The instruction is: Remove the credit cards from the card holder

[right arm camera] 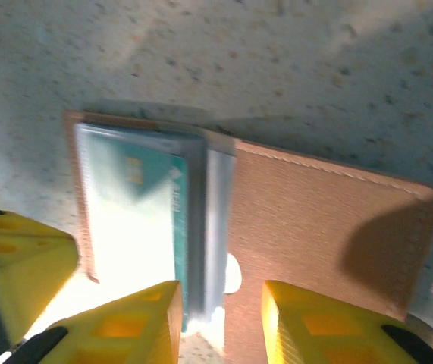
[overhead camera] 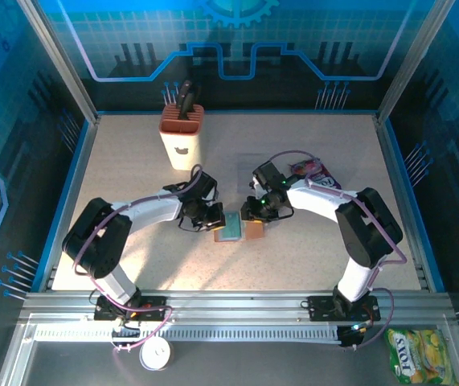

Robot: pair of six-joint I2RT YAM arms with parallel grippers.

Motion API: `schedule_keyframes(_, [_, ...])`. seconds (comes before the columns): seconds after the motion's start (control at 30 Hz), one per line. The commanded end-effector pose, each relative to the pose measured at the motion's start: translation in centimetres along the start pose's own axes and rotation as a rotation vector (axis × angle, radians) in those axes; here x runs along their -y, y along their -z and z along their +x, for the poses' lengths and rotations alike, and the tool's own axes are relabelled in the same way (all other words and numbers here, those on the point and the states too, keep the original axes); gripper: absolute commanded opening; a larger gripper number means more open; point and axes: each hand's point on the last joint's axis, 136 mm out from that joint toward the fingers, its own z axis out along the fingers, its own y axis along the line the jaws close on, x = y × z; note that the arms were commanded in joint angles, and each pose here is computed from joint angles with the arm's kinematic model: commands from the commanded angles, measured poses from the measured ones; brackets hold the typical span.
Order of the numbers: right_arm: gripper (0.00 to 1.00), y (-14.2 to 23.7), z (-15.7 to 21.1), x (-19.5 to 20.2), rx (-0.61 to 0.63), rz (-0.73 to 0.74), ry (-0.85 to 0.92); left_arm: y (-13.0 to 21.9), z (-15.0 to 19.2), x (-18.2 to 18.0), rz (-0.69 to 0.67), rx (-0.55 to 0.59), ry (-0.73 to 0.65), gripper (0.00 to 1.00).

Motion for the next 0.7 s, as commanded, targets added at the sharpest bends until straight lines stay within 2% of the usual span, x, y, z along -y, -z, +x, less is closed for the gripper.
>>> schedule_keyframes(0.0, [0.35,0.2,0.0,-2.5,0.002,-0.126,0.0,0.4,-0.3,0.6,0.007,0.008,-0.022,0.06])
schedule_keyframes(0.23, [0.34,-0.8,0.6,-3.5,-0.024,-0.222,-0.002,-0.5,-0.3,-0.3,-0.019,-0.006,-0.021,0.04])
schedule_keyframes(0.67, [0.32,-2.4,1.3,-3.0,-0.065,-0.24,-0.022,-1.4,0.4,-2.0,-0.064,-0.034,0.002,0.04])
